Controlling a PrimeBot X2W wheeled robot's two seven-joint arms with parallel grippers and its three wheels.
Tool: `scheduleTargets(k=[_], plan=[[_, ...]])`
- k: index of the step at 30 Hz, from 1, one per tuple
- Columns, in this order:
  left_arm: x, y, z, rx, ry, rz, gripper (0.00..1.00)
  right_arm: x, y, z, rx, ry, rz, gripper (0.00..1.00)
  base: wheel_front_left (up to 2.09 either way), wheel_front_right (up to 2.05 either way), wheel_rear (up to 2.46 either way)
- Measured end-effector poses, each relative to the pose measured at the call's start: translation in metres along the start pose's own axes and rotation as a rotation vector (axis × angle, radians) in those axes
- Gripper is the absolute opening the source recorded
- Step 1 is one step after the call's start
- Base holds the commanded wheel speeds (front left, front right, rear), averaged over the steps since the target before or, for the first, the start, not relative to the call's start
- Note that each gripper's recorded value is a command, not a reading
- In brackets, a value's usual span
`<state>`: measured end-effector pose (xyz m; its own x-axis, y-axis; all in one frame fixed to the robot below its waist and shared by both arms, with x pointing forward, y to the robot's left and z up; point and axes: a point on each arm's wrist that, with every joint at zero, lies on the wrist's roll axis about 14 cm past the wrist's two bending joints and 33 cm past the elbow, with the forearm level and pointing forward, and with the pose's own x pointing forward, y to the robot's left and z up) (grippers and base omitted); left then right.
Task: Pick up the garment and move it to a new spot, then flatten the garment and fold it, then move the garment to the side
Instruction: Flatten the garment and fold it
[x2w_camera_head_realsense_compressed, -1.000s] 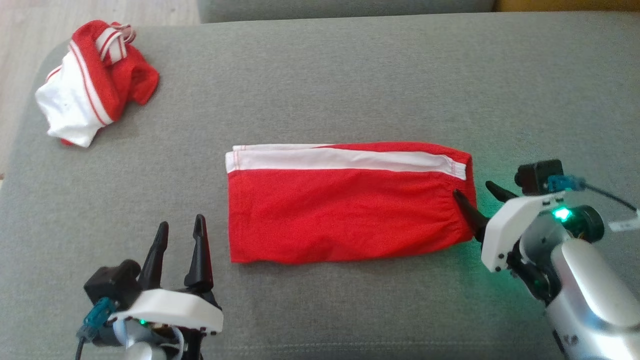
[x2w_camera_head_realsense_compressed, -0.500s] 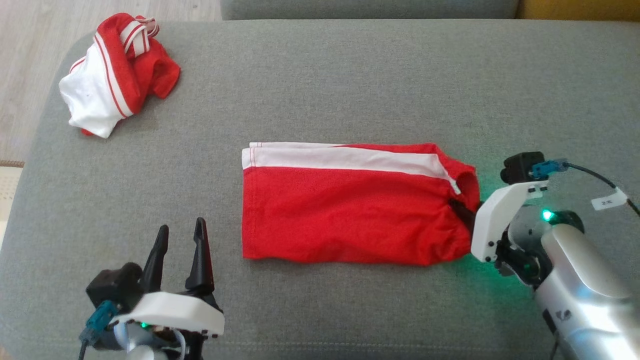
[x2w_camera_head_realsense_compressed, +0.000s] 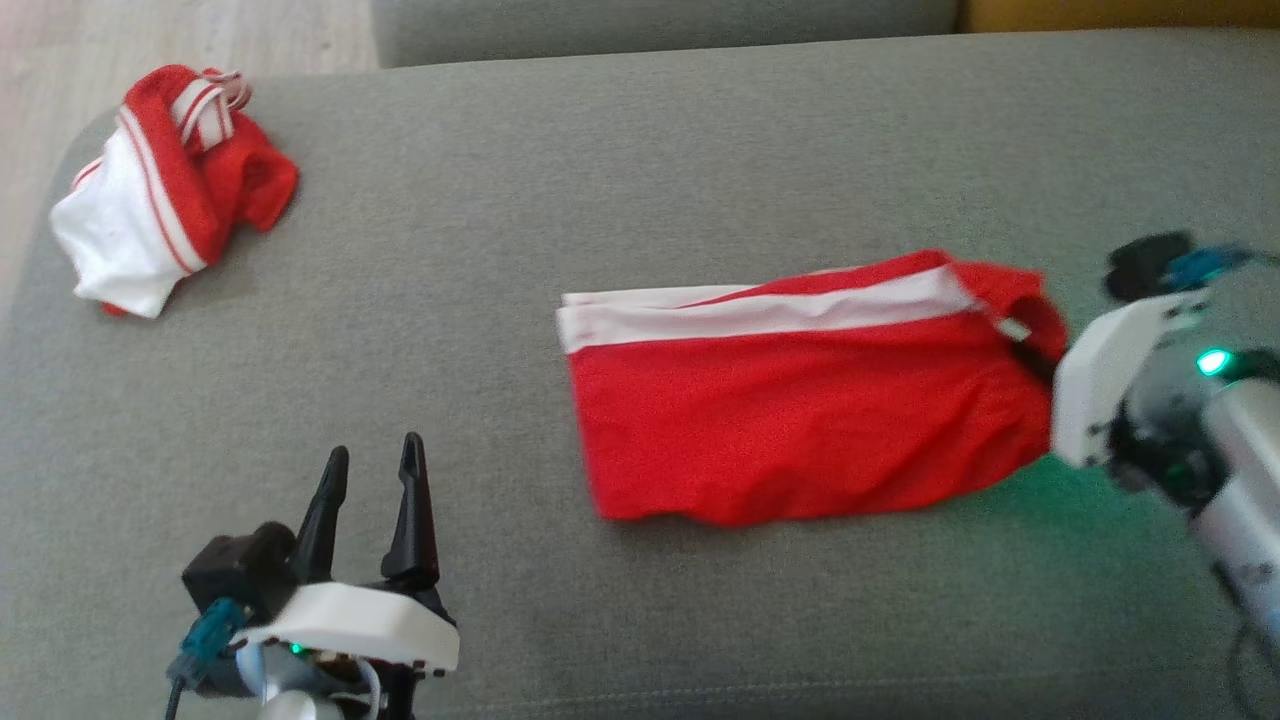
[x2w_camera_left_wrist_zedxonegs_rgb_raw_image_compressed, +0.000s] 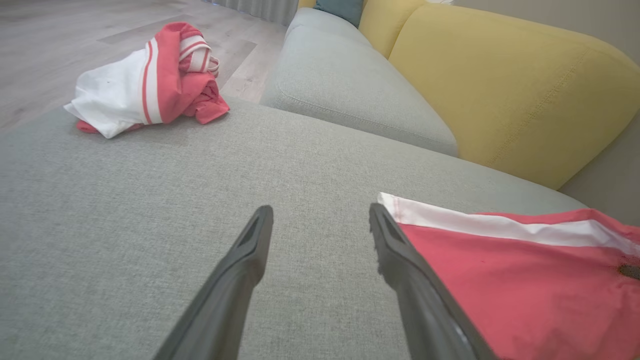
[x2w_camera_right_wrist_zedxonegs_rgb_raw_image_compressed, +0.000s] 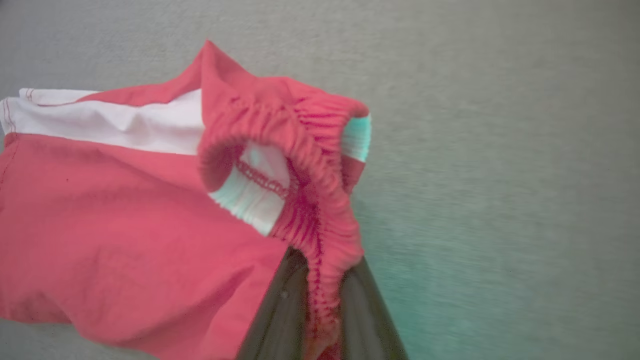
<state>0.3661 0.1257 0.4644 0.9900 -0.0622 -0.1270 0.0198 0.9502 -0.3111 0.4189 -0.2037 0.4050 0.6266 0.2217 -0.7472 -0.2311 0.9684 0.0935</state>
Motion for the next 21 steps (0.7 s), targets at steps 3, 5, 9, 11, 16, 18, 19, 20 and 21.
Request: scheduleTargets(k=[3,5,9,11,16,18,19,20,21], plan=[[0.003,-0.006,-0.002,0.000,0.006,-0.020,1.00,-0.015,-0.025,0.010,-0.008,-0.014,-0.051,0.00,0.00,0.00,0.00],[0.004,-0.010,-0.003,0.000,0.010,-0.031,1.00,-0.020,-0.030,0.011,-0.002,-0.014,-0.057,0.00,0.00,0.00,0.00],[0.007,-0.013,-0.004,0.000,0.015,-0.043,1.00,-0.022,-0.020,0.014,0.030,-0.027,-0.013,0.00,0.00,0.00,0.00],[0.007,-0.013,-0.005,0.003,0.017,-0.040,1.00,-0.021,-0.002,0.020,0.045,-0.042,0.042,0.00,0.00,0.00,0.00],[0.007,-0.007,-0.004,0.012,0.017,-0.027,1.00,-0.012,0.062,0.025,0.073,-0.049,0.222,0.00,0.00,0.00,0.00],[0.006,-0.005,-0.003,0.013,0.014,-0.021,1.00,-0.009,0.083,0.024,0.088,-0.045,0.277,0.00,0.00,0.00,0.00],[0.005,-0.003,-0.002,0.012,0.012,-0.016,1.00,-0.008,0.093,0.025,0.090,-0.044,0.302,0.00,0.00,0.00,0.00],[0.005,-0.002,-0.002,0.013,0.010,-0.010,1.00,-0.007,0.102,0.026,0.092,-0.046,0.324,0.00,0.00,0.00,0.00],[0.004,0.000,-0.001,0.013,0.008,-0.005,1.00,-0.005,0.112,0.028,0.096,-0.049,0.347,0.00,0.00,0.00,0.00]])
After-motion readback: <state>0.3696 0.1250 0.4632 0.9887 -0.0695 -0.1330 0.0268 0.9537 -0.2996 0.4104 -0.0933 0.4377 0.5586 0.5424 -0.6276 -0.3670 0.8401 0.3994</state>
